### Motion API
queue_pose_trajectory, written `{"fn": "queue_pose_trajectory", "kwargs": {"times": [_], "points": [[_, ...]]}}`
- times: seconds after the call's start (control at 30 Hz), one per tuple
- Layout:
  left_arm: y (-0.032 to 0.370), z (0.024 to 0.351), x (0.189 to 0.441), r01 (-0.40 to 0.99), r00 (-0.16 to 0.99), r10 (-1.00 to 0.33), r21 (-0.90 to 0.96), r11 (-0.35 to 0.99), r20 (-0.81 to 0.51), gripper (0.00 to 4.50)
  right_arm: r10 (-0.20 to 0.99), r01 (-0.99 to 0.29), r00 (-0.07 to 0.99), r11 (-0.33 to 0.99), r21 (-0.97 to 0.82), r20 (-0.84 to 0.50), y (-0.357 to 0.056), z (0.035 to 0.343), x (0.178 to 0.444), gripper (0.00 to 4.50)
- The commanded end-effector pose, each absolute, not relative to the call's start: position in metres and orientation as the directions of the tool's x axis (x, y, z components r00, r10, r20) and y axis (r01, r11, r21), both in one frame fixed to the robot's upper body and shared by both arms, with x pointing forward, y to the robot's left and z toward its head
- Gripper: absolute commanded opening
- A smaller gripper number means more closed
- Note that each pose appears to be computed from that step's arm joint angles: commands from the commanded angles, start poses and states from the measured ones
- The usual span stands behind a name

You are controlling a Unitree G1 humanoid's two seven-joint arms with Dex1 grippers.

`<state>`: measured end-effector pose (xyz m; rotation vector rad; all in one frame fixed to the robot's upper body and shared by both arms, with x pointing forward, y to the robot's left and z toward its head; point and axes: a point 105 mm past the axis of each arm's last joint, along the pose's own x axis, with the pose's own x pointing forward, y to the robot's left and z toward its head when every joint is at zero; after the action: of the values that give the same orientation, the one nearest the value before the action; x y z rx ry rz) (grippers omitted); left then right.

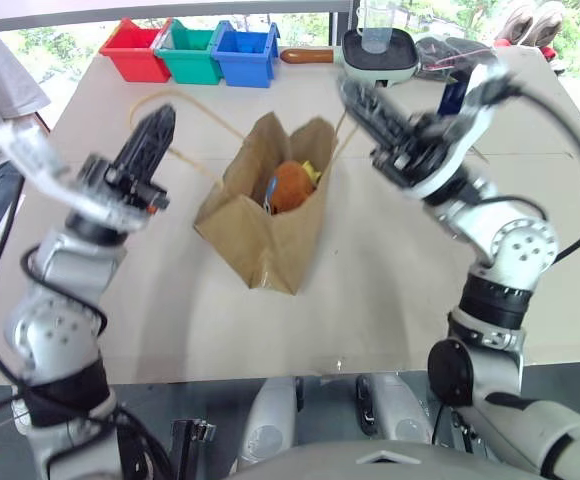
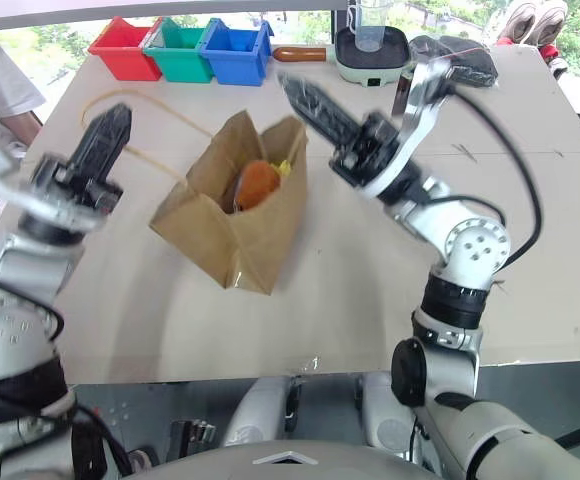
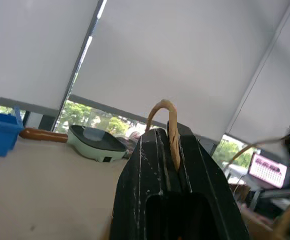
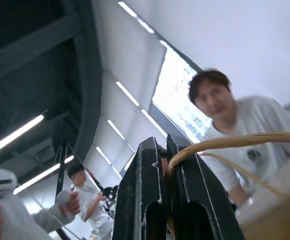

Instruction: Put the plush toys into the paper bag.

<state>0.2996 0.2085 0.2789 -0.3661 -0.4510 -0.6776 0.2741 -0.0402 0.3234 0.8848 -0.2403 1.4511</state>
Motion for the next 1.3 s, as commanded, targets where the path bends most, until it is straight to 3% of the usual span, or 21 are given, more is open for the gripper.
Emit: {"fn": "queue_pose_trajectory", "kwargs": {"times": [0.03, 0.13, 0.23, 0.3, 0.4, 0.5, 0.63, 0.67, 0.8, 0.83, 1.03, 1.3], "points": [[0.201, 0.285, 0.331, 0.66, 0.696, -0.569, -0.08, 0.747, 0.439, 0.0, 0.795, -0.954, 0.191, 0.013, 0.299, 0.576, -0.044, 0.33, 0.262, 0.02], [0.183, 0.278, 0.356, 0.695, 0.675, -0.65, -0.004, 0.719, 0.349, 0.0, 0.814, -0.943, 0.289, 0.149, 0.299, 0.504, -0.049, 0.317, 0.267, 0.02], [0.165, 0.251, 0.369, 0.748, 0.637, -0.74, 0.06, 0.661, 0.217, 0.0, 0.826, -0.902, 0.411, 0.309, 0.3, 0.385, -0.052, 0.289, 0.281, 0.02], [0.16, 0.238, 0.373, 0.785, 0.601, -0.777, 0.048, 0.618, 0.186, 0.0, 0.836, -0.88, 0.46, 0.385, 0.277, 0.3, -0.054, 0.268, 0.285, 0.53], [0.162, 0.229, 0.372, 0.816, 0.553, -0.816, 0.089, 0.572, 0.17, 1.0, 0.858, -0.888, 0.45, 0.4, 0.226, 0.247, -0.059, 0.259, 0.271, 1.75], [0.17, 0.24, 0.362, 0.832, 0.531, -0.821, 0.058, 0.552, 0.209, 2.38, 0.884, -0.894, 0.443, 0.422, 0.149, 0.152, -0.072, 0.252, 0.253, 3.19], [0.192, 0.243, 0.333, 0.86, 0.501, -0.841, -0.011, 0.51, 0.204, 4.17, 0.916, -0.914, 0.391, 0.377, 0.147, 0.083, -0.094, 0.25, 0.223, 3.23], [0.198, 0.241, 0.324, 0.865, 0.496, -0.846, -0.034, 0.5, 0.198, 4.34, 0.917, -0.913, 0.394, 0.384, 0.14, 0.058, -0.098, 0.248, 0.219, 3.23], [0.207, 0.22, 0.296, 0.87, 0.492, -0.862, -0.094, 0.483, 0.126, 4.34, 0.908, -0.901, 0.413, 0.419, 0.113, -0.076, -0.105, 0.225, 0.214, 3.23], [0.205, 0.214, 0.292, 0.867, 0.497, -0.86, -0.104, 0.487, 0.115, 4.5, 0.9, -0.896, 0.428, 0.434, 0.094, -0.082, -0.104, 0.219, 0.22, 2.72], [0.162, 0.178, 0.284, 0.859, 0.512, -0.858, -0.041, 0.51, 0.04, 4.5, 0.838, -0.85, 0.527, 0.52, -0.088, -0.137, -0.065, 0.168, 0.279, 0.05], [0.118, 0.174, 0.289, 0.817, 0.575, -0.816, 0.023, 0.577, 0.06, 4.5, 0.872, -0.873, 0.488, 0.487, -0.024, -0.039, -0.024, 0.156, 0.298, 0.02]]}}
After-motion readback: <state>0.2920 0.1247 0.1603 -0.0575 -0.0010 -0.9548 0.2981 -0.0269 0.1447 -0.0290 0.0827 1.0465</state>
